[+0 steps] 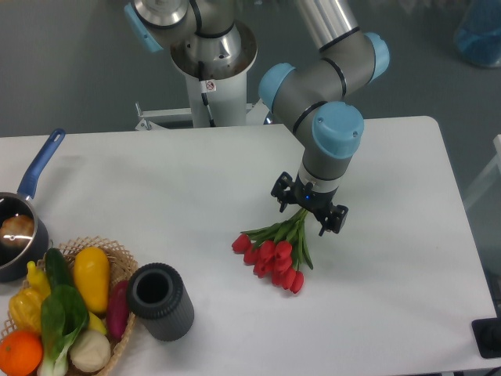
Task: Pick up the flowers from the table
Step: 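Lower the open gripper down onto the tulip stems near the blooms, then close the gripper around the red tulip stems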
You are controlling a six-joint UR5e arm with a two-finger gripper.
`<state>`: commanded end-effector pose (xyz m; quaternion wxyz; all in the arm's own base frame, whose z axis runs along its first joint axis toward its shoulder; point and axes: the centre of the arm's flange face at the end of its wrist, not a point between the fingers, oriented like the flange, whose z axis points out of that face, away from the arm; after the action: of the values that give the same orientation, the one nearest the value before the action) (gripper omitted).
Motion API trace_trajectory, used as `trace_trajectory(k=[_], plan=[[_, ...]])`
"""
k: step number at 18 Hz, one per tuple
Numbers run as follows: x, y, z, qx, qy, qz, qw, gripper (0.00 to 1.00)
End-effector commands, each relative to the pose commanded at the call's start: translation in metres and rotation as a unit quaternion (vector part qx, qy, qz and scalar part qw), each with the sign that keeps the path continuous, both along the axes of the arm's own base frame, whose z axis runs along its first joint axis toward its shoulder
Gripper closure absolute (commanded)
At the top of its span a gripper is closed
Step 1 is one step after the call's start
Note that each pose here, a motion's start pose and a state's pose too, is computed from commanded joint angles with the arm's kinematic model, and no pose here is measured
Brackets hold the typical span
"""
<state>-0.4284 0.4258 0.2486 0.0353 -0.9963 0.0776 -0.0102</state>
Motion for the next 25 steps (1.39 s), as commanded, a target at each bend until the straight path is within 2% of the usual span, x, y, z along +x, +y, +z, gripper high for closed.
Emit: trace_trajectory(k=[6,16,25], plan=[[0.003,0.011,-0.014,-0.006,-0.009,-0.007,0.9999,0.0],[0.009,0.011,-0.035,-0.017,-0.028,-0.013,0.9994,0.0],[0.012,0.014,-0.037,-0.019,-0.03,-0.017,0.9992,0.0]])
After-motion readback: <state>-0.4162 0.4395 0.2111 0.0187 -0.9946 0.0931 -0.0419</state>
